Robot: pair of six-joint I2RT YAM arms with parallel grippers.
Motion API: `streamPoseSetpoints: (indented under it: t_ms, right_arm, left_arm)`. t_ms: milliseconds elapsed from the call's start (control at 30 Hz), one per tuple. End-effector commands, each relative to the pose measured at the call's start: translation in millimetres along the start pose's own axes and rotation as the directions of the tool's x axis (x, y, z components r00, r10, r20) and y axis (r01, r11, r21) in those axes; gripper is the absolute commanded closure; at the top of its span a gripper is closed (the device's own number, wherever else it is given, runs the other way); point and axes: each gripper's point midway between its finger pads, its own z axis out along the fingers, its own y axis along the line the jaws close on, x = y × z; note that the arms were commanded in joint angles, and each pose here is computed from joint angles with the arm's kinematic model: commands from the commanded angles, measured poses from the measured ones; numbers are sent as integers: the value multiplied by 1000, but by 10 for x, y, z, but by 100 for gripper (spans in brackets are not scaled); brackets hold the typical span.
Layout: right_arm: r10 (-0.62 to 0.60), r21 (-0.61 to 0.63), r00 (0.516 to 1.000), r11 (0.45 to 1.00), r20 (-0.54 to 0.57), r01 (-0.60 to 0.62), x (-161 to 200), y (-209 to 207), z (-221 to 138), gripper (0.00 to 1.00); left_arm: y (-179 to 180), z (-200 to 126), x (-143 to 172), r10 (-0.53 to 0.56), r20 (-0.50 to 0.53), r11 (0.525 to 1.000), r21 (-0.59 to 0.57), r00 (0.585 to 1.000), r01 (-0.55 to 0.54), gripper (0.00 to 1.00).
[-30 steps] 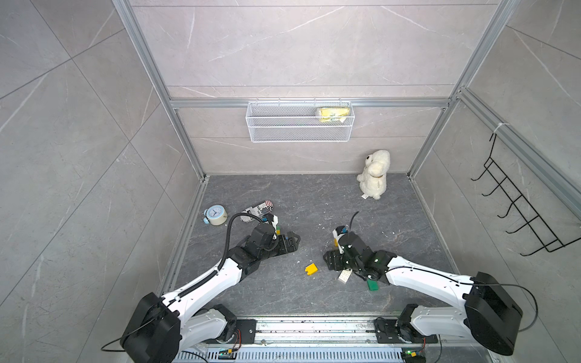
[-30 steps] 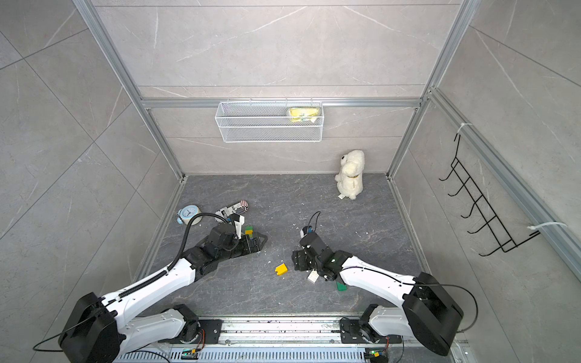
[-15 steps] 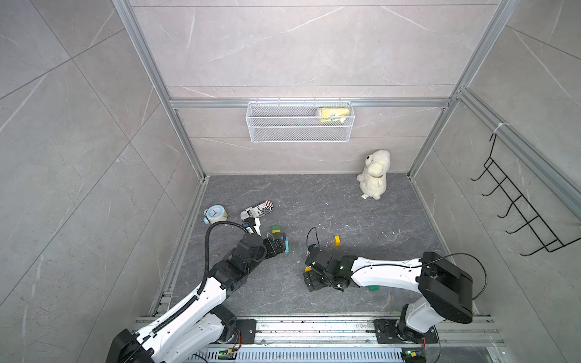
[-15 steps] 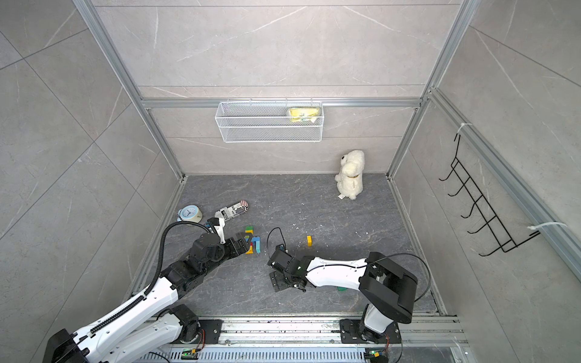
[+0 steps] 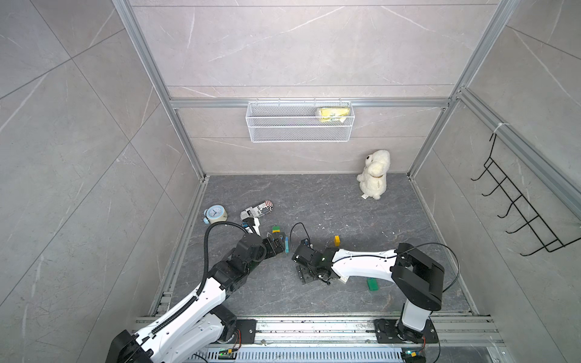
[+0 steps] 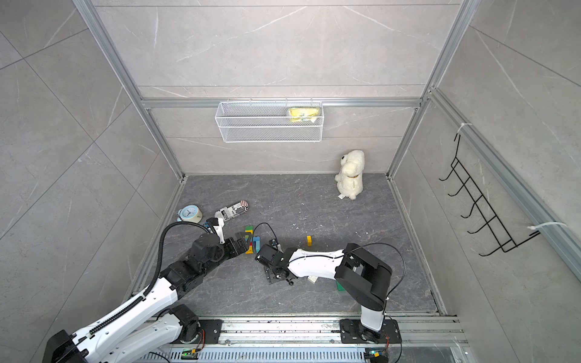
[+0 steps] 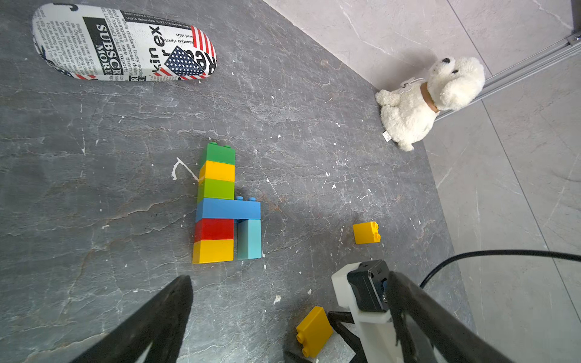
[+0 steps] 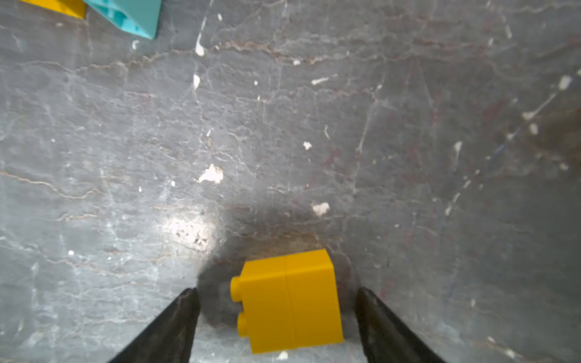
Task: Assemble the letter h with lego
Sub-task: Adjust the lego brick at the center of the board.
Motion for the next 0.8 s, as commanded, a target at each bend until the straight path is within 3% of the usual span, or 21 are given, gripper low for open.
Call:
streamPoseSetpoints:
  t_ms: [0, 300, 533, 633, 767]
  right_arm:
    - [-4, 59, 999, 998, -32, 6, 48, -74, 32, 24]
    - [2, -3, 999, 1000, -47, -3, -2, 32, 31, 44]
    - [142, -199, 987, 968, -78, -155, -53, 99, 16, 55]
    - [246, -368, 964, 891, -104, -267, -119, 184, -60, 59]
    - [394, -570, 907, 714, -152, -406, -253, 173, -246, 62]
  left_arm:
    - [-13, -43, -72, -11, 29, 1000, 5, 1000, 10, 1]
    - [-35, -18, -48, -8, 13, 1000, 13, 1000, 8, 1]
    - [-69, 26, -16, 5, -11, 1000, 23, 1000, -5, 1]
    - [-108, 54, 5, 14, -27, 999, 38, 1000, -13, 1]
    - [-213, 115, 58, 49, -71, 996, 78, 996, -43, 1]
